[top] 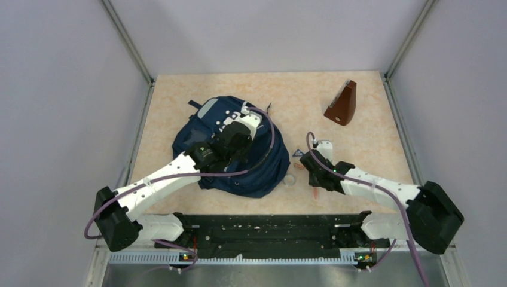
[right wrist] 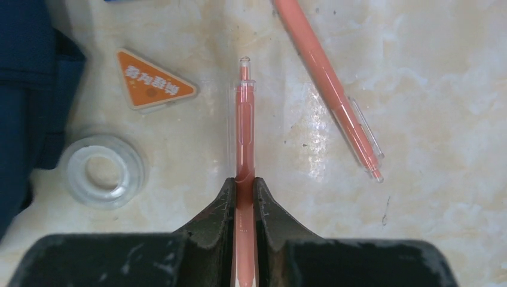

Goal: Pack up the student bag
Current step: Pick up the stationery from the center of the board, then place the stationery in the student bag.

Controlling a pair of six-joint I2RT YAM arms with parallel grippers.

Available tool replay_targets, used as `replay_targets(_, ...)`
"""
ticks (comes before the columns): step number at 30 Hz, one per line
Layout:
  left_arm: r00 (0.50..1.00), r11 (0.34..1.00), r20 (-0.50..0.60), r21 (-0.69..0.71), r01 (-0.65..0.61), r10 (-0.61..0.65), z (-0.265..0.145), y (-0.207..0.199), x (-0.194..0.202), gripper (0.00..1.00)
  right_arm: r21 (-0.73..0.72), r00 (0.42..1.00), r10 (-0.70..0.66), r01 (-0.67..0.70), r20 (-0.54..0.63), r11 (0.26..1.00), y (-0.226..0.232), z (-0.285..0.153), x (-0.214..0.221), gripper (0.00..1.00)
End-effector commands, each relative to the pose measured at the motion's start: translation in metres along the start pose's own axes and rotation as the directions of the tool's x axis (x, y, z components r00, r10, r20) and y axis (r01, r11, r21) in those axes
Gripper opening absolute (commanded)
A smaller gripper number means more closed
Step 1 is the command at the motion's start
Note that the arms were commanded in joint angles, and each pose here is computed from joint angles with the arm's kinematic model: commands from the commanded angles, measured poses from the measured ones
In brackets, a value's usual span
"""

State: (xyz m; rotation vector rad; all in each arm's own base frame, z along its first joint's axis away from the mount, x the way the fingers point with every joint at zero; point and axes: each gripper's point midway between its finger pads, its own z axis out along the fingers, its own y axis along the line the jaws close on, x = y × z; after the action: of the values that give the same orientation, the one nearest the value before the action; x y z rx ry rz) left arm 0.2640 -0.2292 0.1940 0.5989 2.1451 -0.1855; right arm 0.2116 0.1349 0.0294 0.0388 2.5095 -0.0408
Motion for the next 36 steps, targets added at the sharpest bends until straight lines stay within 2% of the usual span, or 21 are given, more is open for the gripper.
replay_targets(1,0.99,0.999,0.133,0.01,0.04,-0.041,-0.013,0.002,-0.033,0.0,-0.138,0.999,0.004,0.004,0.053,0.99,0.011,-0.033,-0.016,0.0)
replay_targets(5,0.988,0.999,0.146,0.023,0.046,-0.049,-0.017,0.002,-0.035,0.0,-0.37,0.994,0.092,-0.061,0.066,0.927,0.044,-0.071,-0.03,0.0)
replay_targets(10,0.985,0.993,0.158,0.108,0.051,-0.068,-0.018,-0.01,-0.039,0.0,-0.61,0.983,0.181,-0.12,0.04,0.783,0.103,-0.107,-0.045,0.0)
replay_targets(13,0.987,0.993,0.149,0.112,0.049,-0.065,-0.015,-0.011,-0.036,0.0,-0.694,0.977,0.21,-0.132,0.028,0.708,0.134,-0.119,-0.057,0.0)
replay_targets(21,0.986,0.992,0.155,0.117,0.044,-0.062,-0.017,-0.011,-0.037,0.0,-0.791,0.961,0.274,-0.131,0.048,0.597,0.19,-0.132,-0.101,0.0)
replay_targets(26,0.986,0.991,0.155,0.127,0.043,-0.063,-0.017,-0.013,-0.037,0.0,-0.793,0.953,0.302,-0.156,0.037,0.589,0.208,-0.122,-0.112,0.0)
replay_targets(33,0.985,0.99,0.16,0.136,0.045,-0.067,-0.02,-0.014,-0.039,0.0,-0.738,0.945,0.324,-0.189,0.043,0.648,0.226,-0.093,-0.126,0.0)
replay_targets(36,0.984,0.989,0.163,0.138,0.046,-0.069,-0.02,-0.014,-0.039,0.0,-0.744,0.92,0.388,-0.225,0.049,0.629,0.23,-0.09,-0.139,0.0)
